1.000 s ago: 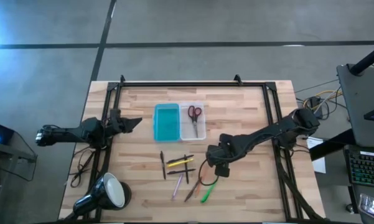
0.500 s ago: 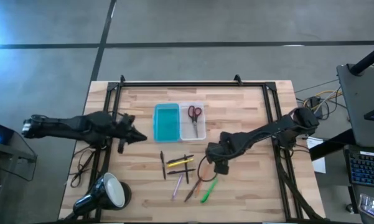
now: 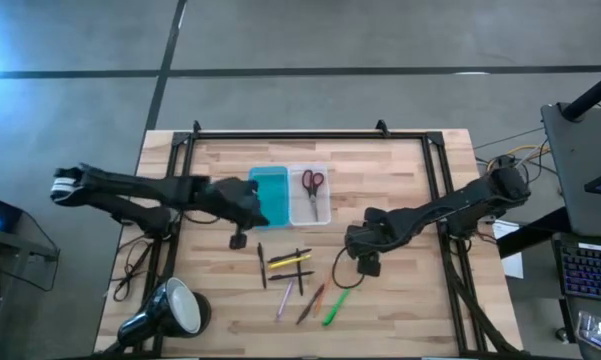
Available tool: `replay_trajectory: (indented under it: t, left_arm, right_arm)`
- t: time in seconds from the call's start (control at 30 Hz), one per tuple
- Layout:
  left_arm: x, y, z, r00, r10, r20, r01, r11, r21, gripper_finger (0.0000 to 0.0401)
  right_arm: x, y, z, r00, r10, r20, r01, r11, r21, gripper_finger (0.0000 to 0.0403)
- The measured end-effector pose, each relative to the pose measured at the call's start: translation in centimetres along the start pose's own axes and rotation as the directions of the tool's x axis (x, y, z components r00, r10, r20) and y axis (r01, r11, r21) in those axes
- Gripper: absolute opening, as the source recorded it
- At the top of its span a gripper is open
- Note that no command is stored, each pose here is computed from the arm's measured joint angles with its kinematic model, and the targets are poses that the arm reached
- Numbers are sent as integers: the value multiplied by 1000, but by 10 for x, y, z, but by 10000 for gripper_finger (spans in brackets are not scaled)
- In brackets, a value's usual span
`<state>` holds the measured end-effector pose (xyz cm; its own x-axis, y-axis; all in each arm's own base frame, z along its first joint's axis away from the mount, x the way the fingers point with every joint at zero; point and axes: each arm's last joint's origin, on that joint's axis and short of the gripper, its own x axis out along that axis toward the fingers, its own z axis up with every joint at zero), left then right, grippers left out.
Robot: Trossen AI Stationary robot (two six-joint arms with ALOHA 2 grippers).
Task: Pick & place school supplies into a supply box
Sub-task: Put the black pen into the blue supply box
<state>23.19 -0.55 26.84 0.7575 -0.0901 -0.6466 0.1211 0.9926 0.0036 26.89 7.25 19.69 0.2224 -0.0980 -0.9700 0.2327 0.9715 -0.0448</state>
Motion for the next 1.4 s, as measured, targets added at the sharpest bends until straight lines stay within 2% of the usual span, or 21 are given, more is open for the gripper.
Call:
replay_trajectory:
  t: [0.07, 0.17, 0.3, 0.4, 0.47, 0.57, 0.67, 0.77, 1.0, 1.2, 1.4]
  left_arm:
    - [8, 0, 4, 991, -20, -130, 28, 997, 65, 0]
    - [21, -1, 6, 958, -76, -276, 104, 991, 87, 1]
    - [36, -6, 12, 915, -259, -308, 281, 959, 31, 0]
    - [51, -7, 12, 886, -325, -332, 324, 944, -60, 0]
    - [60, -8, 10, 881, -311, -357, 314, 948, -52, 1]
    - [69, -13, 12, 898, -214, -385, 277, 954, 116, 9]
    - [77, -19, 11, 897, -136, -420, 270, 922, 278, 35]
    - [81, -26, 12, 894, -135, -427, 301, 886, 352, 71]
    - [84, -39, 9, 883, -152, -444, 355, 836, 419, 131]
    - [96, -45, -6, 851, -163, -500, 418, 787, 454, 138]
    - [112, -53, -23, 826, -162, -540, 479, 706, 522, 138]
  right_arm:
    - [-4, -5, -7, 999, 15, 31, -15, 1000, 6, 189]
    - [-8, -11, -15, 996, 37, 86, -38, 999, 18, 189]
    - [-12, -15, -22, 989, 51, 142, -55, 998, 25, 189]
    - [-11, -18, -27, 990, 46, 136, -50, 998, 27, 189]
    - [-11, -19, -29, 990, 44, 133, -48, 998, 26, 189]
    - [-10, -20, -31, 991, 42, 129, -46, 999, 26, 189]
    - [-10, -20, -31, 991, 42, 128, -46, 999, 26, 189]
    - [-10, -20, -31, 991, 41, 127, -45, 999, 21, 189]
    - [-9, -21, -33, 992, 38, 117, -36, 999, -19, 189]
    - [-6, -21, -35, 994, 33, 106, -30, 999, -34, 189]
    - [-4, -22, -37, 995, 30, 100, -27, 999, -34, 189]
